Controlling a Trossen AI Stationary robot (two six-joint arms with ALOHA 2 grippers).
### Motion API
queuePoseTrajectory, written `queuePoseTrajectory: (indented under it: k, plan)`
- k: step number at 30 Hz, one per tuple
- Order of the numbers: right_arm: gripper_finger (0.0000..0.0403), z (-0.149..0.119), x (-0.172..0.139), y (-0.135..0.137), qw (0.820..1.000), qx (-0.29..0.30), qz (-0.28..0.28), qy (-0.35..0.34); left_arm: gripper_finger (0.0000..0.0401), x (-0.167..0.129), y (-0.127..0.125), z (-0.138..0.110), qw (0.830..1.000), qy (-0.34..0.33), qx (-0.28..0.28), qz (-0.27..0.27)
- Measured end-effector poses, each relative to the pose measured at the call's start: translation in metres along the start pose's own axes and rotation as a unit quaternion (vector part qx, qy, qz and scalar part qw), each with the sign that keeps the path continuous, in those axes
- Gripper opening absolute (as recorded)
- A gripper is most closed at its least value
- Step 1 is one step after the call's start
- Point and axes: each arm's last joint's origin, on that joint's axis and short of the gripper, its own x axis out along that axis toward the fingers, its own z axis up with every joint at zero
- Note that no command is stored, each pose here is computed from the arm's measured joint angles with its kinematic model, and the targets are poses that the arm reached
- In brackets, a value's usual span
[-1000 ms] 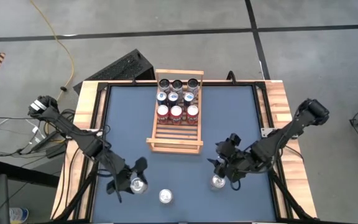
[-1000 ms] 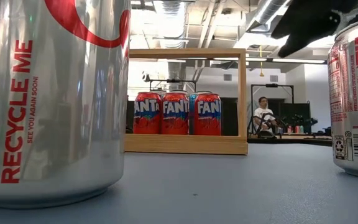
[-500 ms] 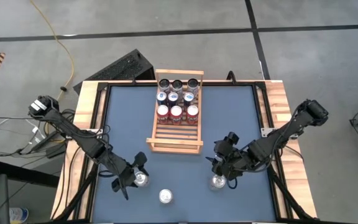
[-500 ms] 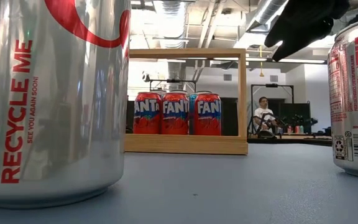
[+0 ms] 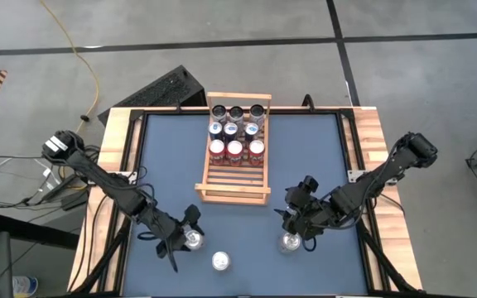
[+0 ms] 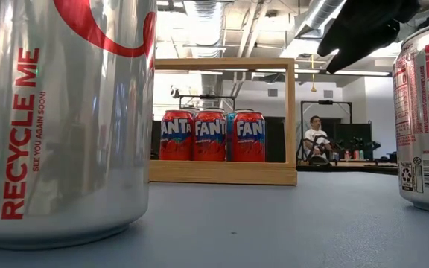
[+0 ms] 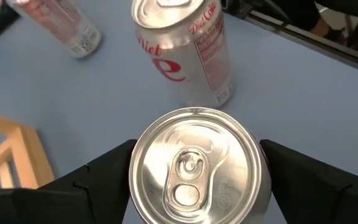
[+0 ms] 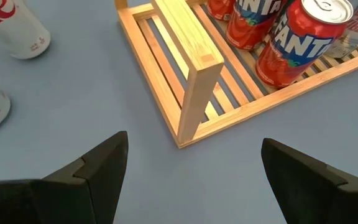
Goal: Place canned beverage on shelf
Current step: Put the top silver can on the shelf
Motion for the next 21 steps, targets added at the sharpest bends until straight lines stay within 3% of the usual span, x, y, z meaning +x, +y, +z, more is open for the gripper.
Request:
queuePoseTrajectory:
  k: [11, 21]
  plan:
    - [0.0337, 0.0, 0.0, 0.0, 1.0, -0.014, 0.0, 0.001, 0.0327, -0.013, 0.01, 0.014, 0.995, 0.019, -0.092, 0.019]
    - [0.0337, 0.0, 0.0, 0.0, 1.0, -0.027, 0.001, 0.002, 0.0328, -0.023, 0.018, 0.033, 0.992, 0.013, -0.123, 0.02]
